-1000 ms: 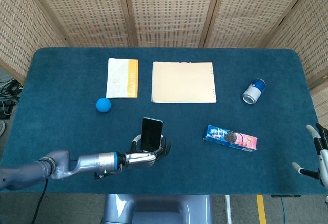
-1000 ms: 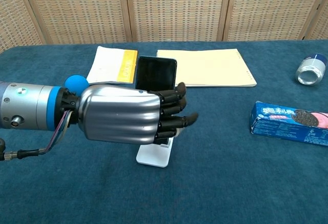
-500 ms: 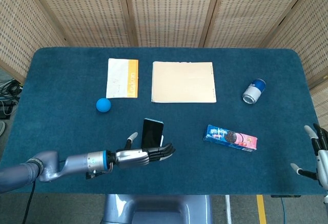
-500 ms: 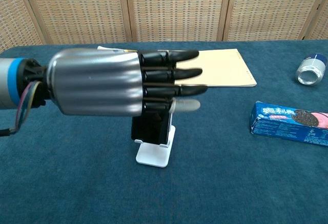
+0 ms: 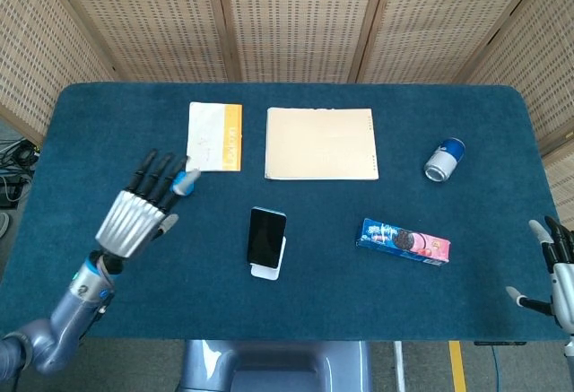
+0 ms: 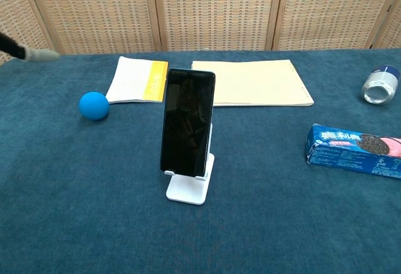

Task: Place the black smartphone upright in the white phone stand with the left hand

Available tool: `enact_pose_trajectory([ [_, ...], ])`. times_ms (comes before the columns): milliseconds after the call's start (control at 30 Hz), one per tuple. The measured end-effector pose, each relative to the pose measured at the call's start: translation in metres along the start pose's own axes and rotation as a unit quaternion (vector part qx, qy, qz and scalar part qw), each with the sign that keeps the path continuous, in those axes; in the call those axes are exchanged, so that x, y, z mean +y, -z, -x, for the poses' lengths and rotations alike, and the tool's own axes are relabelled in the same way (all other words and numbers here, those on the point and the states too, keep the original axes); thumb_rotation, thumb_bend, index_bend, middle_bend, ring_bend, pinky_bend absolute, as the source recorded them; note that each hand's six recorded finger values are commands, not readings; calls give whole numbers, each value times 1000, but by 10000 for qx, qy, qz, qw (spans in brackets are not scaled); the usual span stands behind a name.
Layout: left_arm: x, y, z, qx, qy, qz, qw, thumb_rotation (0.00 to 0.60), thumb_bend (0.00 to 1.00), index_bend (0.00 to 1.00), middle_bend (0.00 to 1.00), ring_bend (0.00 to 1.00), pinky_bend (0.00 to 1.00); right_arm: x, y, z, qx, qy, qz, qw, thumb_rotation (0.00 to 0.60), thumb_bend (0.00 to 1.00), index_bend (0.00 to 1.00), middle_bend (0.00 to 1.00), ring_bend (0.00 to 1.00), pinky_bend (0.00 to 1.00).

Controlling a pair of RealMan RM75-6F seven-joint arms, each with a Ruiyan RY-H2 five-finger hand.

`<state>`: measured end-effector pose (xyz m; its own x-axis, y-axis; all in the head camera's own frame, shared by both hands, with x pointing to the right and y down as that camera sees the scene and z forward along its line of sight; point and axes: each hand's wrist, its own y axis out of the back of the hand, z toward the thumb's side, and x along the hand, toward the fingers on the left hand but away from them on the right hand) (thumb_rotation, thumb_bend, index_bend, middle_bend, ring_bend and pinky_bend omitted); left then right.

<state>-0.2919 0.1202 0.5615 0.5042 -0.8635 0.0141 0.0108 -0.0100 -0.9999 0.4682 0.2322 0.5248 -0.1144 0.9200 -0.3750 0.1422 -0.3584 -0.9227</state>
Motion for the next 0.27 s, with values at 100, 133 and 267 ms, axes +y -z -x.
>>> enact_pose_trajectory([
  [100,-8,32,39,1045,418,841,9901,600,0,0,0,0,0,0,-1,0,-1,10,-7,10000,600,0,52,0,0,0],
  [133,-11,43,59,1418,614,1071,9822,600,0,0,0,0,0,0,-1,-1,-2,17,-6,10000,600,0,53,0,0,0],
  [267,-14,64,111,2107,1105,1433,9607,600,0,0,0,0,0,0,-1,-1,-3,24,-36,10000,600,0,54,0,0,0],
])
